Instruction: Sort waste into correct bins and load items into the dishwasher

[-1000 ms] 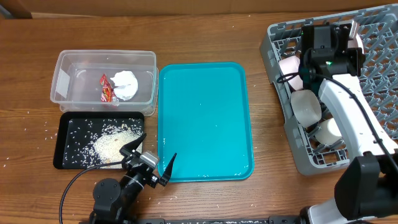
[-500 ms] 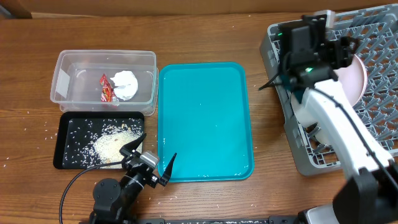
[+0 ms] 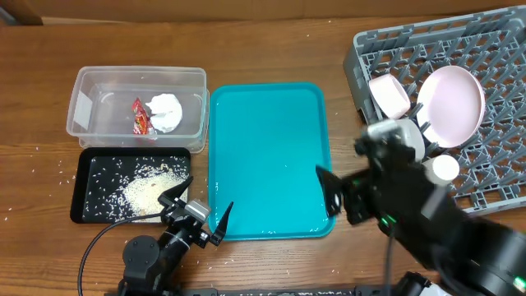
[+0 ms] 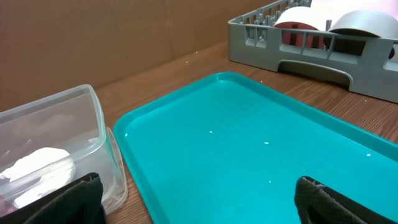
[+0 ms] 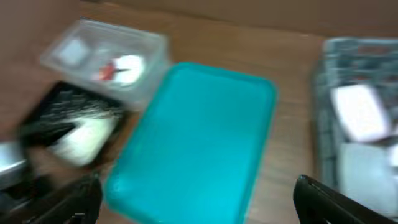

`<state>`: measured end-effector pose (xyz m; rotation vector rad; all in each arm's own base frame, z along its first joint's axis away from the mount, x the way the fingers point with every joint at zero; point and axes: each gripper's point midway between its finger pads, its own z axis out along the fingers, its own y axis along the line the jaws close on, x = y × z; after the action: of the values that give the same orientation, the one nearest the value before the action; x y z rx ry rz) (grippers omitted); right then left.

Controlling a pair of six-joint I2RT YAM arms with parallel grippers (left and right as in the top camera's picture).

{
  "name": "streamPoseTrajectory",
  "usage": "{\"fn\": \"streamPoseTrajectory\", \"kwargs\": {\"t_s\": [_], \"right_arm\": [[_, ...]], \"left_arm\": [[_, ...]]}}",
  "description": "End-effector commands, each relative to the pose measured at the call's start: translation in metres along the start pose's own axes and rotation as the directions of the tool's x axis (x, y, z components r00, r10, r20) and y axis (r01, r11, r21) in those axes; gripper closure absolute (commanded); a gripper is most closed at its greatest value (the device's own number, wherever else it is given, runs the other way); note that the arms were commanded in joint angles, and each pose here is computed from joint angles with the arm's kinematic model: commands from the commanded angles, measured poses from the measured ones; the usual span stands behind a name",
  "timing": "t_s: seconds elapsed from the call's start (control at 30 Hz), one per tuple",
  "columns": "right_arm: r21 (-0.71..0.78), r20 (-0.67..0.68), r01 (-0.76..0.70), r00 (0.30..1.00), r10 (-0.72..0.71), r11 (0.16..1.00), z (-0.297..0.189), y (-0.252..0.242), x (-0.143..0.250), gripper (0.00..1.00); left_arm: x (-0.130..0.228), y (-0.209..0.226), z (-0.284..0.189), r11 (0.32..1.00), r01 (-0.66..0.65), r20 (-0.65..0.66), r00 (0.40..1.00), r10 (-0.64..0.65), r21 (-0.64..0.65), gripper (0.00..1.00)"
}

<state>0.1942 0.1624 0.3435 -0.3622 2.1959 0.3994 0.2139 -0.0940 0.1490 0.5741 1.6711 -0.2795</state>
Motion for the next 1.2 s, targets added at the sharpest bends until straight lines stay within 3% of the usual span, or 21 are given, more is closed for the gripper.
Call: {"fn": "streamPoseTrajectory", "kwargs": {"t_s": [0.0, 0.07, 0.23, 0.4, 0.53, 0.63, 0.83, 1.17], "right_arm": [[-0.174, -0.04, -0.046, 0.998, 0.04, 0.984, -0.025, 0.02, 0.013, 0.0], [-0.165, 0.021, -0.051, 0.998, 0.056, 0.985, -0.033, 0.014, 0.003, 0.0], [0.058, 0.158, -0.06, 0.986, 0.05, 0.997, -0.036, -0.026, -0.018, 0.0], [0.091, 0.144, 0.112, 0.982, -0.124, 0.99, -0.035, -0.028, -0.018, 0.0], [0.129, 0.187, 0.03, 0.981, -0.054, 0.991, -0.036, -0.052, -0.026, 0.0], [0.041, 0.27, 0.074, 0.959, -0.082, 0.996, -0.025, -0.058, -0.034, 0.0], [0.013, 0.393, 0.062, 0.917, -0.062, 0.998, 0.019, -0.086, 0.013, 0.0], [0.02, 0.542, 0.108, 0.834, -0.102, 0.994, 0.048, -0.093, 0.082, 0.0]], "left_arm": [[0.0, 0.0, -0.001, 1.0, -0.011, 0.006, 1.0, 0.011, -0.001, 0.0], [0.0, 0.0, -0.001, 1.0, -0.011, 0.006, 1.0, 0.011, -0.001, 0.0], [0.0, 0.0, -0.001, 1.0, -0.011, 0.006, 1.0, 0.011, -0.001, 0.0], [0.0, 0.0, -0.001, 1.0, -0.011, 0.006, 1.0, 0.011, -0.001, 0.0], [0.0, 0.0, -0.001, 1.0, -0.011, 0.006, 1.0, 0.011, -0.001, 0.0], [0.0, 0.0, -0.001, 1.0, -0.011, 0.006, 1.0, 0.011, -0.001, 0.0], [0.0, 0.0, -0.001, 1.0, -0.012, 0.006, 1.0, 0.012, -0.001, 0.0], [0.0, 0.0, -0.001, 1.0, -0.011, 0.006, 1.0, 0.011, -0.001, 0.0]]}}
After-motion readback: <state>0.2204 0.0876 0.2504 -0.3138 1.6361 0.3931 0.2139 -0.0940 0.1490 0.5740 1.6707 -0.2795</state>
